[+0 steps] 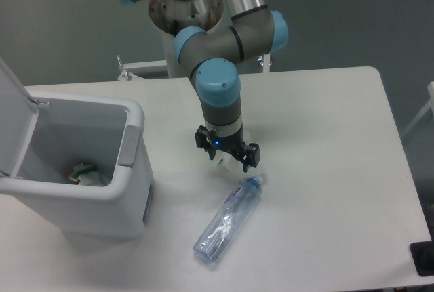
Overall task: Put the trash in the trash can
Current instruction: 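Move the open gripper over the crumpled clear plastic wrapper and lower it, then close the gripper on the wrapper and lift it off the table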
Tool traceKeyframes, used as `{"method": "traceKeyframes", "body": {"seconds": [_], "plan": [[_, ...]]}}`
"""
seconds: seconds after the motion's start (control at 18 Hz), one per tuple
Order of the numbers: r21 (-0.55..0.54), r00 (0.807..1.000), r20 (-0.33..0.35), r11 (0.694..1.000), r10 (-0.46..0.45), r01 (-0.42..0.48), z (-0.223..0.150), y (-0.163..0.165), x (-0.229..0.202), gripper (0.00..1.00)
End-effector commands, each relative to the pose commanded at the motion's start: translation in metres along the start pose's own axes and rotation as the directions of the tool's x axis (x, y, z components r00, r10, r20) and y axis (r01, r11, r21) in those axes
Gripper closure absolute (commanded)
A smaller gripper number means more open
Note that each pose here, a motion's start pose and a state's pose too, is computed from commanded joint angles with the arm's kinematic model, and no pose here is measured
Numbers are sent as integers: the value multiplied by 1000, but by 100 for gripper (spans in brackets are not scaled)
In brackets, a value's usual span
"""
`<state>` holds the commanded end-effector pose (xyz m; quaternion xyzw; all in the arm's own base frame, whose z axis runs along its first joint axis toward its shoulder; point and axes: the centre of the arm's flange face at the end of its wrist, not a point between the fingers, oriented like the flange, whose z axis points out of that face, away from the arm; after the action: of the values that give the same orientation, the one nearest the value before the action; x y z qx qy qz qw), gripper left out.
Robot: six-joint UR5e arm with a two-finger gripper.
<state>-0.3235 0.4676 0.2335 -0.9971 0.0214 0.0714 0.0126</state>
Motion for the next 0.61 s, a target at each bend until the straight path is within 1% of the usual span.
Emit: {"method": "traceKeyframes", "body": {"seconds": [0.11,0.17,0.28,0.44,0.61], "plan": [[3,1000,5,1000,3,-3,-1,2,-4,97],[6,1000,6,1000,-2,2,-2,4,-7,100],[13,1000,12,1000,-13,13,-6,7,-17,100],[13,1000,14,1000,16,-16,-6,15,-28,100],[45,999,33,999,7,-9,-25,10,-47,100]]}}
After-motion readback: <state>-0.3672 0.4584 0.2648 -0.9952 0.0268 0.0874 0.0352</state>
